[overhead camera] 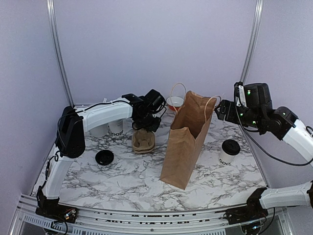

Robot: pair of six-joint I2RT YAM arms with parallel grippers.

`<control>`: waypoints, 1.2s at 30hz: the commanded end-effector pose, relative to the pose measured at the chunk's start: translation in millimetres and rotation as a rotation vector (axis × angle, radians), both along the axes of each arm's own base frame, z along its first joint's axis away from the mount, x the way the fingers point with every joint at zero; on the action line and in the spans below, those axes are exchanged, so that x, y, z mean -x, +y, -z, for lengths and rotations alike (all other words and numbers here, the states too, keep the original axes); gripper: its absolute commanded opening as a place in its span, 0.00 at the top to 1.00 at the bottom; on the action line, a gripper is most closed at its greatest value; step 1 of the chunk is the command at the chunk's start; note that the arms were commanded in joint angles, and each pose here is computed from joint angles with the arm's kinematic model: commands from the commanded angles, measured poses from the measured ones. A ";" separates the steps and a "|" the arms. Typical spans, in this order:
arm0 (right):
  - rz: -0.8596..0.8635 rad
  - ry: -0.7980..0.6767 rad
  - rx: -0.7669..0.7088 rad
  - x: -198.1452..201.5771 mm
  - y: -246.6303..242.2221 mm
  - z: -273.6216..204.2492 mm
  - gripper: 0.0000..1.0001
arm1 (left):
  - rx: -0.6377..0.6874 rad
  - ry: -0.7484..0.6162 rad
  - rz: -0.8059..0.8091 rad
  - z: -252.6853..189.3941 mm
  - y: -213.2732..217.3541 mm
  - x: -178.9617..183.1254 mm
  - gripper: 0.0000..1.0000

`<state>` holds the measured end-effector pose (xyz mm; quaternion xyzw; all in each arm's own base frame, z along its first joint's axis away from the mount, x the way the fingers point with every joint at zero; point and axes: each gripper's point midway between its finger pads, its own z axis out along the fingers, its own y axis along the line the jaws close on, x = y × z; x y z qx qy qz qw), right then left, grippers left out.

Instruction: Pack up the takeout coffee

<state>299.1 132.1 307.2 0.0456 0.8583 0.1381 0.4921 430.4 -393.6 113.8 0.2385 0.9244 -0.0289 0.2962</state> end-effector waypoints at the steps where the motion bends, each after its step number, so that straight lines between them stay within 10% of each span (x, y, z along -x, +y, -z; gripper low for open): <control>1: 0.003 -0.045 -0.039 -1.3 -0.8 -20.1 0.16 | 0.008 0.024 0.029 -10.9 1.6 7.5 1.00; 36: -0.023 -0.032 -0.038 3.1 1.5 -16.3 0.16 | 0.005 0.107 0.074 2.4 5.6 23.0 0.86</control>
